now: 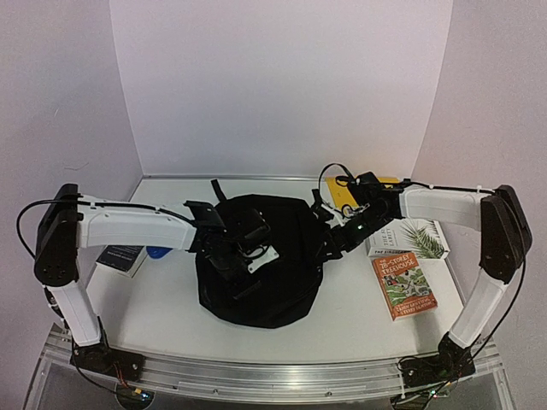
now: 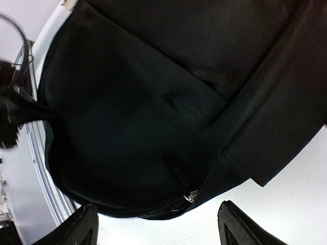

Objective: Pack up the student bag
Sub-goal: Adjust the student bag at the center of the board.

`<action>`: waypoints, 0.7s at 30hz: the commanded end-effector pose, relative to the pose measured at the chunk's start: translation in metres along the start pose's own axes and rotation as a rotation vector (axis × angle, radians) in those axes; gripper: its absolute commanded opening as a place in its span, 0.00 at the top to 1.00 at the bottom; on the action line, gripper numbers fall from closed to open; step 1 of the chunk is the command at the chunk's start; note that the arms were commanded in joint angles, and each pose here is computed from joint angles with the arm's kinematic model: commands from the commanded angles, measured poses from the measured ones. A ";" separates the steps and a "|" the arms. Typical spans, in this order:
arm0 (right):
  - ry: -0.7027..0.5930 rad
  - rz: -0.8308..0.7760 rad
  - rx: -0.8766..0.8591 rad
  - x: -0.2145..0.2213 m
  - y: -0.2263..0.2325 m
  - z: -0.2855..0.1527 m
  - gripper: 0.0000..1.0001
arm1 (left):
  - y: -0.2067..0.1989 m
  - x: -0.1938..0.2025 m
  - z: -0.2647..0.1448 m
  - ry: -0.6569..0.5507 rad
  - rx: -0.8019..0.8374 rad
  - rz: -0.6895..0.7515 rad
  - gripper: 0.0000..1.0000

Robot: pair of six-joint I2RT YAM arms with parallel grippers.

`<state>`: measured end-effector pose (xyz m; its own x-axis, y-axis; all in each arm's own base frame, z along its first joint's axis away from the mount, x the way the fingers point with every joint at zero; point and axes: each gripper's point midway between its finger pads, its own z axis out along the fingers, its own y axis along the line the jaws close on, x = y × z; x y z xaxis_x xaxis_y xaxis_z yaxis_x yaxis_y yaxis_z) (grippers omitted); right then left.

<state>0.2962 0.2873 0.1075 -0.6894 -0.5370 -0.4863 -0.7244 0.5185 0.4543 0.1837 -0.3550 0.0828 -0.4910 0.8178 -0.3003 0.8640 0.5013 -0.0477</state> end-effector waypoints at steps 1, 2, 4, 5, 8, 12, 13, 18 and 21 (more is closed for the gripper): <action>-0.076 -0.215 -0.015 -0.015 0.020 -0.026 0.21 | 0.013 -0.034 -0.048 -0.195 0.047 -0.091 1.00; -0.082 -0.251 -0.022 -0.015 0.024 -0.028 0.22 | 0.015 -0.035 -0.051 -0.211 0.054 -0.104 1.00; -0.092 -0.333 -0.030 -0.015 0.031 -0.031 0.27 | 0.018 -0.038 -0.054 -0.227 0.066 -0.127 1.00; -0.098 -0.387 -0.037 -0.015 0.037 -0.033 0.30 | 0.019 -0.038 -0.054 -0.227 0.073 -0.142 0.99; -0.095 -0.557 -0.064 -0.004 0.055 -0.033 0.37 | 0.022 -0.036 -0.053 -0.220 0.086 -0.186 0.87; -0.056 -0.760 -0.080 0.015 0.075 -0.023 0.42 | 0.027 -0.033 -0.053 -0.225 0.100 -0.254 0.72; -0.044 -0.796 -0.077 0.018 0.077 -0.020 0.43 | 0.028 -0.033 -0.054 -0.230 0.103 -0.275 0.70; 0.019 -0.907 -0.085 0.030 0.081 0.001 0.48 | 0.040 -0.027 -0.058 -0.261 0.103 -0.366 0.56; 0.056 -0.939 -0.088 0.037 0.078 0.013 0.50 | 0.045 -0.023 -0.061 -0.274 0.100 -0.404 0.52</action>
<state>0.2143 0.3162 0.1338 0.0753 -0.7210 -0.6889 -0.9934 -0.1142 0.0110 0.2194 -0.3345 0.1190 -0.7298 0.5498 -0.4064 0.6669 0.7033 -0.2460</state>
